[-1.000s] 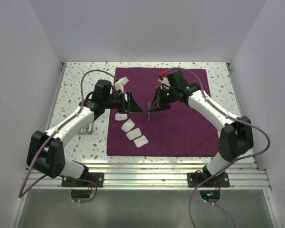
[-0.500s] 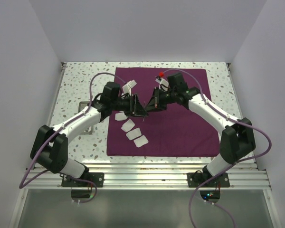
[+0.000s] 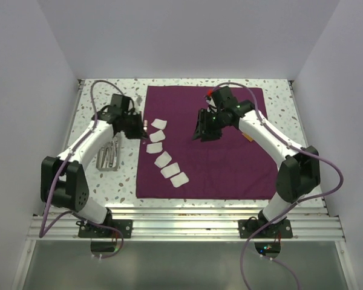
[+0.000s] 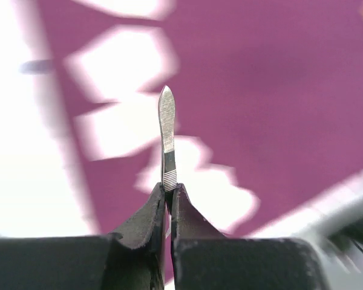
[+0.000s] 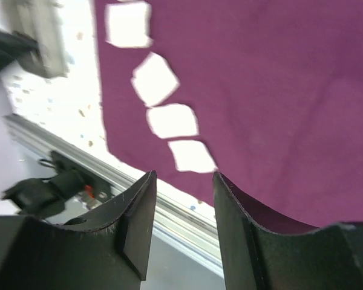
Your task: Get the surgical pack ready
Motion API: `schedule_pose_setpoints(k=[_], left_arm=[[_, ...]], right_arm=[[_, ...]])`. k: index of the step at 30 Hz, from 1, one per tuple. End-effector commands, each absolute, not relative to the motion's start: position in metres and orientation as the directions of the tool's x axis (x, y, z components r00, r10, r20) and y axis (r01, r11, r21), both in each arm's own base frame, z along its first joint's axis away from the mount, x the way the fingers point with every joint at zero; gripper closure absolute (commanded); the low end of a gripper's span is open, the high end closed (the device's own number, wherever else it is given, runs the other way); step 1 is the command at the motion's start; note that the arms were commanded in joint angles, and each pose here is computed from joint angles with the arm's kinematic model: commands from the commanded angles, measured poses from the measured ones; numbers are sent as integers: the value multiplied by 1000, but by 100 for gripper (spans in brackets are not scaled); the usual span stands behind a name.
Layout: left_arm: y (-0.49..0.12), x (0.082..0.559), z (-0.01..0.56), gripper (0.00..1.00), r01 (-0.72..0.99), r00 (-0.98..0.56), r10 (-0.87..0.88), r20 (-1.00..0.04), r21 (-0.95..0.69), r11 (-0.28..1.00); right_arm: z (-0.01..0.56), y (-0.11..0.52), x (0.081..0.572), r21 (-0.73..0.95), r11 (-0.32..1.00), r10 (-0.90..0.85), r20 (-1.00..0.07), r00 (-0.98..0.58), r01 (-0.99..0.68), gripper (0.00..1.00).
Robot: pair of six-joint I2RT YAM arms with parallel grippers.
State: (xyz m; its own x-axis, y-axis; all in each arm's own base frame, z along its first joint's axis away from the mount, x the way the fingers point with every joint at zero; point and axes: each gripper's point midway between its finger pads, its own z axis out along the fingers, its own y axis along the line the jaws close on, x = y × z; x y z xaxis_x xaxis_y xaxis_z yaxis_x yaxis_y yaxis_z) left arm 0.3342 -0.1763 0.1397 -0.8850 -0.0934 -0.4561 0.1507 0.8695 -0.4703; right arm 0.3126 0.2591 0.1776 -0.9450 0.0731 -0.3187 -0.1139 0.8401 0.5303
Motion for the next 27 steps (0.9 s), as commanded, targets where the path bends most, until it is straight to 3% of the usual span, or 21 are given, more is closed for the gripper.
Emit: schedule_pose_setpoints(k=[1, 3, 8, 17, 23, 24, 27], left_arm=[[-56, 331, 123, 100, -1, -891, -37, -452, -80, 997], [-9, 332, 114, 100, -70, -901, -32, -433, 73, 995], [42, 330, 80, 100, -159, -931, -90, -355, 171, 972], [58, 314, 49, 100, -187, -959, -120, -257, 254, 949], [66, 302, 49, 100, -206, -960, -133, -245, 301, 931], [67, 300, 48, 99, -208, -961, -136, -240, 310, 928], [68, 295, 46, 82, -218, -960, -145, -239, 314, 924]], right_arm=[[153, 234, 301, 412, 907, 31, -261, -965, -82, 54], [147, 239, 298, 439, 896, 34, -235, -971, -75, 53], [134, 249, 295, 474, 878, 24, -174, -984, -62, 53], [122, 259, 290, 513, 856, 8, -131, -991, -60, 53], [106, 270, 281, 527, 850, 54, -62, -997, 13, 53], [103, 272, 281, 530, 848, 65, -46, -997, 31, 53], [96, 278, 278, 521, 849, 111, -2, -994, 94, 54]])
